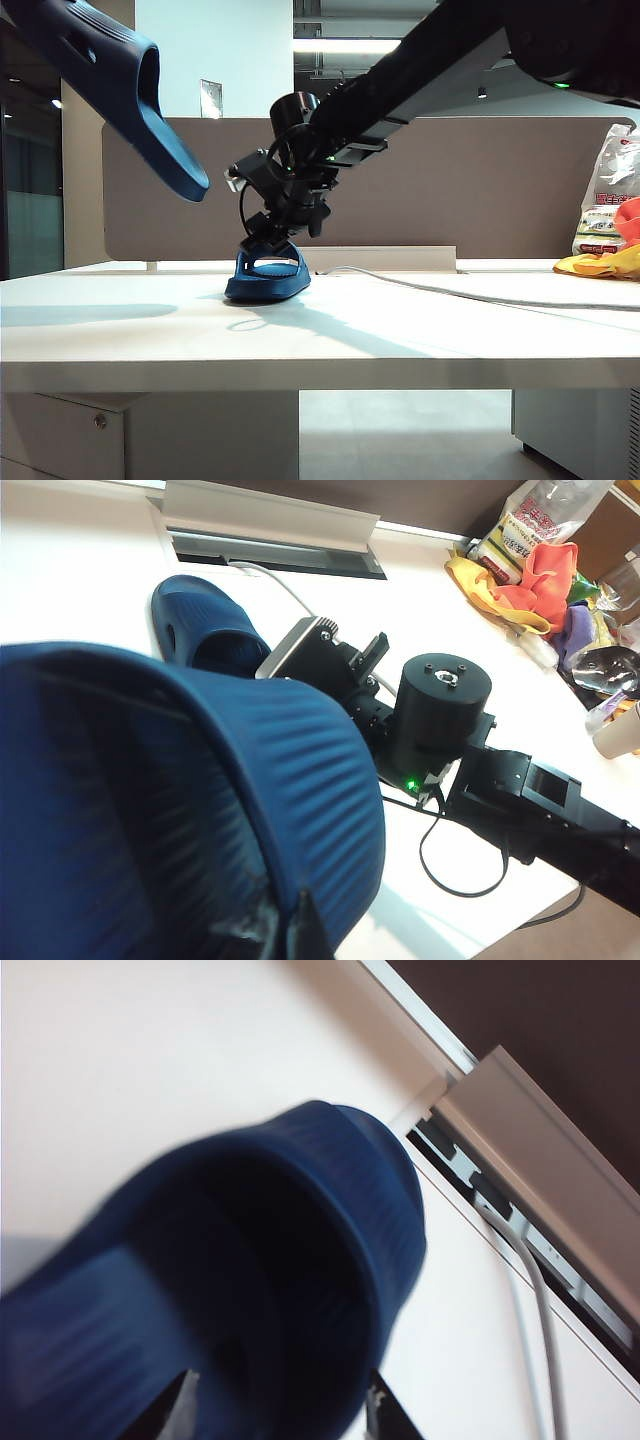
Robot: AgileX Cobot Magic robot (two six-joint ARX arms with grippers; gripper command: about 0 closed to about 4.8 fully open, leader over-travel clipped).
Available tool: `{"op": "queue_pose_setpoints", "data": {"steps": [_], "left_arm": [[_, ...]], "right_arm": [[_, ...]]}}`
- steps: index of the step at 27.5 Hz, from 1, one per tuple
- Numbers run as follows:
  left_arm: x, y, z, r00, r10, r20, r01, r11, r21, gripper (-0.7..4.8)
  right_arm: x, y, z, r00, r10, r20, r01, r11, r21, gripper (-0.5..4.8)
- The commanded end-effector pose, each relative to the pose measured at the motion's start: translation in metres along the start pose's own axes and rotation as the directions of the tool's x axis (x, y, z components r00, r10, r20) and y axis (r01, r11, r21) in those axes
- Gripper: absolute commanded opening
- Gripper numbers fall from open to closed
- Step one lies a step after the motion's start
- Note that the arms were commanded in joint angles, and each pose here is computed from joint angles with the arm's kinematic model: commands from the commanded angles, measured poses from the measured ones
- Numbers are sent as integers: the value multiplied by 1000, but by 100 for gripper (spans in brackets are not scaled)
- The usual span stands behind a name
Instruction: Interlock the pair of blue slippers on the table with their fronts facing up.
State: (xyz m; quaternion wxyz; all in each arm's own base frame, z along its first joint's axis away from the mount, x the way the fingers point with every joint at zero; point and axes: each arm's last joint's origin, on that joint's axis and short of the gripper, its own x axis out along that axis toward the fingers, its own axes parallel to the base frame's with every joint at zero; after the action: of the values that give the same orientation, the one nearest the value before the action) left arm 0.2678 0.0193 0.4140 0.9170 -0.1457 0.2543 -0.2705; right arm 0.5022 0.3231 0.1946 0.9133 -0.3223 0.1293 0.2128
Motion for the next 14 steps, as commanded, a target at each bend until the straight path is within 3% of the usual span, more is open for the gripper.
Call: {"op": "queue_pose_setpoints", "data": {"steps": [1, 8, 14], "left_arm": [[-1, -6, 3, 1000, -24, 20, 23, 999, 38, -6], [-1, -6, 3, 999, -26, 20, 25, 999, 39, -6], [-1, -6, 3, 999, -26, 20, 25, 999, 42, -6]], "right_arm": [[3, -3, -2, 1000, -18, 9, 18, 1000, -6, 216], [9, -2, -10, 1000, -23, 9, 23, 1000, -2, 212], [11, -2, -9, 998, -47, 33, 47, 999, 14, 51]]}}
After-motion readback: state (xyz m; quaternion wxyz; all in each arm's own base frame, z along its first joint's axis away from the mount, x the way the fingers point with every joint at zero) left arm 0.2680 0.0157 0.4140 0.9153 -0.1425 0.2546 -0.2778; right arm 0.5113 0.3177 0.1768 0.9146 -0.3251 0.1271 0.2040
